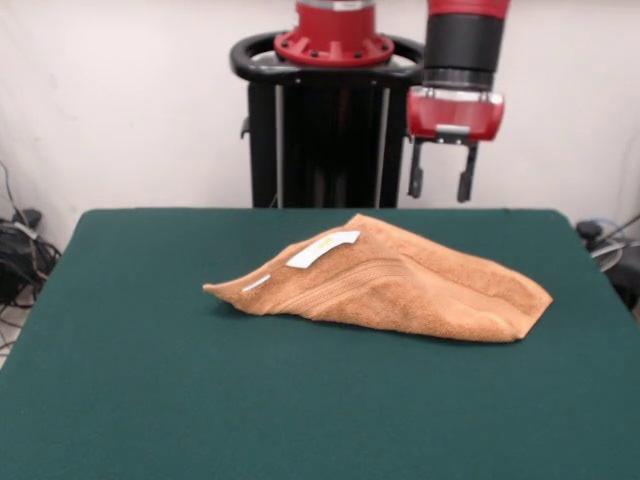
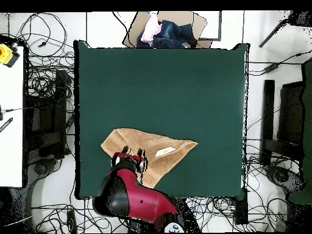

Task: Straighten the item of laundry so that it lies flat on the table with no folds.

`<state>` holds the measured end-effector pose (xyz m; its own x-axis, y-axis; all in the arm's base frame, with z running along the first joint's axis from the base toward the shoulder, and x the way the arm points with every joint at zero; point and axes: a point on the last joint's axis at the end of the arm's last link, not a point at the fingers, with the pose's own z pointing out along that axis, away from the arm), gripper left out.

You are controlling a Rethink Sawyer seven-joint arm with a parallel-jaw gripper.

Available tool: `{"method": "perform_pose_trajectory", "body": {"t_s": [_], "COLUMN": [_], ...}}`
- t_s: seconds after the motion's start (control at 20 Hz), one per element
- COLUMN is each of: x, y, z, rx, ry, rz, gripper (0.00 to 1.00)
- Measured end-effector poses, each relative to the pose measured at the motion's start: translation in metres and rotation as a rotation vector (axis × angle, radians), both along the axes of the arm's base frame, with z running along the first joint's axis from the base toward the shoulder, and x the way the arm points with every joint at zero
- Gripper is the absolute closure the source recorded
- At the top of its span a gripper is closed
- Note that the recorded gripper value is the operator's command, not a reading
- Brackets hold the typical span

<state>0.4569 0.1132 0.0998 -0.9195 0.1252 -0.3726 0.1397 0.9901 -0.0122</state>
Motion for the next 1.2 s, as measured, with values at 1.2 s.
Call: {"method": "perform_pose_trajectory", "body": {"t_s": [1.2], "x": [-0.060], "y": [-0.048], "z": [-0.053], "rx": [-0.004], "ry": [0.135], "rz": [0.091], "gripper": [0.00]}}
